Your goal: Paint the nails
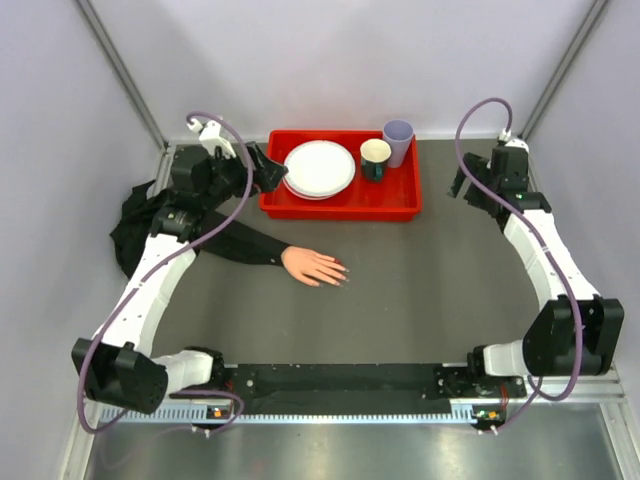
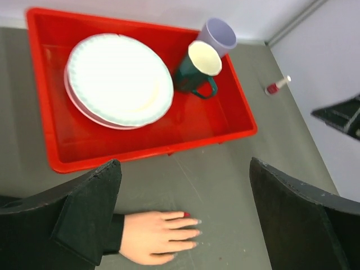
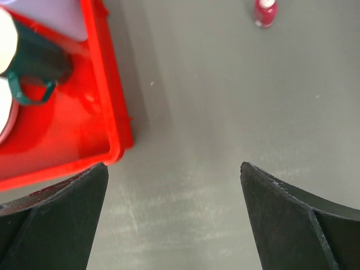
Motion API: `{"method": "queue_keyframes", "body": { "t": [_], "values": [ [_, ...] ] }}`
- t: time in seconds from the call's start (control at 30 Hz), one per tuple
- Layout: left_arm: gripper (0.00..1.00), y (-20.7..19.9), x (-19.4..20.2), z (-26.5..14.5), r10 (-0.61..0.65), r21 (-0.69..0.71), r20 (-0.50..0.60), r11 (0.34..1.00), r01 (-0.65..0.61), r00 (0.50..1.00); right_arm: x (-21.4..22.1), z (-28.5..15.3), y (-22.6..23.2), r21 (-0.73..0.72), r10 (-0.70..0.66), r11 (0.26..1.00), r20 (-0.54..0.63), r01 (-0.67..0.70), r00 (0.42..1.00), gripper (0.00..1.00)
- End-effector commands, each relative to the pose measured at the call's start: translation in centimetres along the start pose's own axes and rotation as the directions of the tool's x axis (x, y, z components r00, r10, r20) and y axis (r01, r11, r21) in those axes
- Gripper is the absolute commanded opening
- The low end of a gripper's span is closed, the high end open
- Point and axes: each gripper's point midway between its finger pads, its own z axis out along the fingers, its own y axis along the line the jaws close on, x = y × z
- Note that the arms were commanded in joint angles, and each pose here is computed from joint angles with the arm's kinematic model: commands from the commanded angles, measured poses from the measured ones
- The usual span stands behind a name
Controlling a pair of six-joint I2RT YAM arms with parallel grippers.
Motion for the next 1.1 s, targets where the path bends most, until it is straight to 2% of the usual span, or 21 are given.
{"method": "queue_keyframes", "body": {
  "t": [0.0, 0.23, 0.27, 0.33, 0.37, 0.4, 0.53, 0.67, 0.73, 0.9, 1.07],
  "values": [
    [0.99, -3.1, 0.6, 0.5, 0.036, 0.116, -0.04, 0.993, -0.031, 0.999, -3.7, 1.0, -0.6, 0.011, 0.04, 0.999, 0.059, -0.04, 0.997, 0.99],
    [0.99, -6.8, 4.3, 0.6, 0.127, 0.187, -0.141, 0.977, -0.1, 0.982, -6.0, 5.5, -3.3, 0.092, 0.08, 0.992, 0.043, -0.084, 0.996, 0.99],
    [0.99, -7.3, 4.9, 0.6, 0.133, 0.195, -0.154, 0.975, -0.101, 0.979, -5.3, 7.1, -4.0, 0.112, 0.091, 0.989, 0.011, -0.092, 0.996, 0.99],
    [0.99, -8.7, 6.3, 0.1, 0.141, 0.231, -0.192, 0.968, -0.095, 0.971, -6.6, 8.1, -4.6, 0.122, 0.109, 0.986, 0.026, -0.111, 0.994, 0.99],
    [0.99, -9.0, 7.1, -0.1, 0.141, 0.245, -0.21, 0.966, -0.088, 0.967, -5.6, 9.8, -5.8, 0.152, 0.119, 0.982, -0.015, -0.115, 0.993, 0.99],
    [0.99, -10.0, 7.8, -0.5, 0.149, 0.271, -0.22, 0.959, -0.086, 0.964, -6.7, 10.2, -6.0, 0.155, 0.127, 0.98, -0.002, -0.125, 0.992, 0.98],
    [0.99, -11.5, 10.0, -1.7, 0.16, 0.309, -0.257, 0.948, -0.076, 0.953, -5.9, 13.3, -7.4, 0.172, 0.132, 0.978, -0.065, -0.119, 0.989, 0.84],
    [0.99, -11.7, 11.9, -3.0, 0.148, 0.305, -0.282, 0.951, -0.058, 0.948, -6.9, 14.8, -8.0, 0.175, 0.085, 0.982, -0.033, -0.078, 0.996, 0.81],
    [0.99, -11.8, 12.4, -3.8, 0.14, 0.308, -0.285, 0.95, -0.048, 0.948, -7.0, 15.5, -8.5, 0.187, 0.084, 0.979, -0.027, -0.077, 0.996, 0.75],
    [0.99, -11.6, 12.5, -5.2, 0.124, 0.294, -0.275, 0.955, -0.039, 0.953, -7.6, 17.0, -9.1, 0.2, 0.056, 0.978, -0.016, -0.052, 0.998, 0.71],
    [0.99, -11.6, 11.8, -5.8, 0.126, 0.288, -0.258, 0.956, -0.048, 0.958, -7.9, 19.0, -9.4, 0.207, 0.028, 0.978, -0.028, -0.022, 0.999, 0.56]
  ]
}}
